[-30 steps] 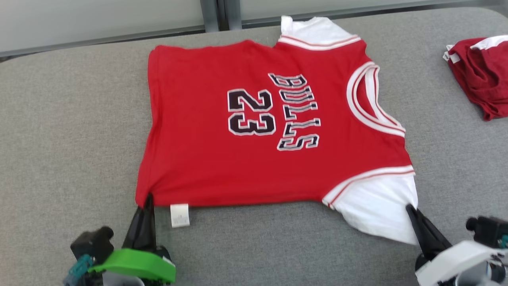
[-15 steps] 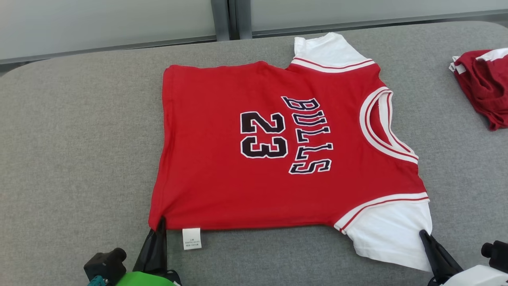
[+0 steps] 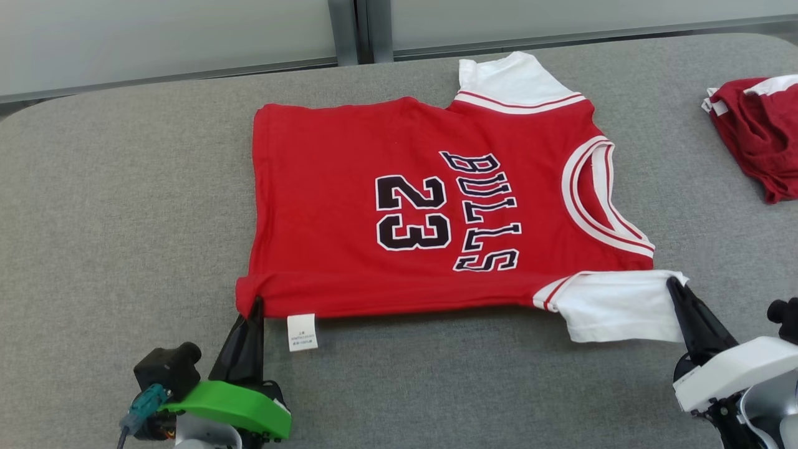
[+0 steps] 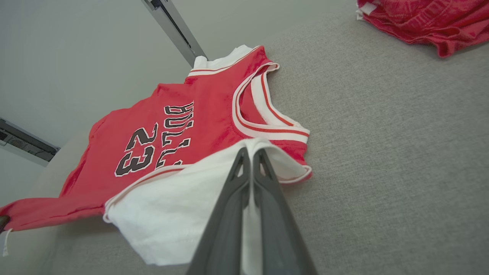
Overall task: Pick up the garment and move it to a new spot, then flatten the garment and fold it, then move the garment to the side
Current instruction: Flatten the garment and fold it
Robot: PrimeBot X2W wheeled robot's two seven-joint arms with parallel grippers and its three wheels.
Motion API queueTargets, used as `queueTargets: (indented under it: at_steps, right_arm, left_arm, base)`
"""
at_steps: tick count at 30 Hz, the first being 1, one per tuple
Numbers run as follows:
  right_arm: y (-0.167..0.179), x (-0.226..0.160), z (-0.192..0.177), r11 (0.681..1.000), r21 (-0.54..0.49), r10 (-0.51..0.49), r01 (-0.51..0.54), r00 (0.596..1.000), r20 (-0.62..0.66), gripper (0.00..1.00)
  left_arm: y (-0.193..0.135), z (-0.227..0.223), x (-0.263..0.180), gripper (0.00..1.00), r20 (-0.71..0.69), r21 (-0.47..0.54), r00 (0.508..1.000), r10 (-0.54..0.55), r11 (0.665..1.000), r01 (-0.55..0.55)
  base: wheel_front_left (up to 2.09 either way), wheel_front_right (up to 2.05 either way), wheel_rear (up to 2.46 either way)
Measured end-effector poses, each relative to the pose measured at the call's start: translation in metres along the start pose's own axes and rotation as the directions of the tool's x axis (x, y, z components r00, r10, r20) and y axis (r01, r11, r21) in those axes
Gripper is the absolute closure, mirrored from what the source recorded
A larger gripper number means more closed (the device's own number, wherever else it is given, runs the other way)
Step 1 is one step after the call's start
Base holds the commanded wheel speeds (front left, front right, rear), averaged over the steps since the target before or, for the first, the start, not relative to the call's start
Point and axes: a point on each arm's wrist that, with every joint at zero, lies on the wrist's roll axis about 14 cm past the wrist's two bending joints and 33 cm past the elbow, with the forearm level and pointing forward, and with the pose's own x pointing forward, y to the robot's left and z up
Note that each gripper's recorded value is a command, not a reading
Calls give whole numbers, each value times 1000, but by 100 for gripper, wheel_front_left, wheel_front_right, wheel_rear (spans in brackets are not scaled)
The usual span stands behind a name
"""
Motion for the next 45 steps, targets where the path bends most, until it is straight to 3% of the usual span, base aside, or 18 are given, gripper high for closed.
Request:
queueTargets:
  at_steps: [8,20,21,22,32,45]
  right_arm:
    - [3,37,19,997,-64,32,-31,999,3,100]
    - [6,96,15,994,-99,35,-41,998,-59,100]
    - [6,99,17,994,-100,36,-40,998,-48,56]
    - [7,102,20,994,-99,39,-42,999,-32,0]
    - [-1,97,20,991,-134,35,-30,999,40,0]
    - [-35,68,-24,974,-227,-26,9,997,-74,0]
  left_arm:
    - [-7,8,27,100,-27,42,998,-49,998,50]
    - [-7,14,70,100,-90,112,993,-76,990,86]
    - [-7,17,73,56,-75,113,994,-73,990,81]
    - [-6,20,77,0,-64,126,995,-73,989,80]
    - [-3,12,79,0,-49,152,996,-68,986,75]
    - [16,-36,70,0,-202,263,979,-22,962,75]
  base:
    - [0,0,0]
    - [0,0,0]
    - [0,0,0]
    - [0,0,0]
    - [0,0,0]
    - [0,0,0]
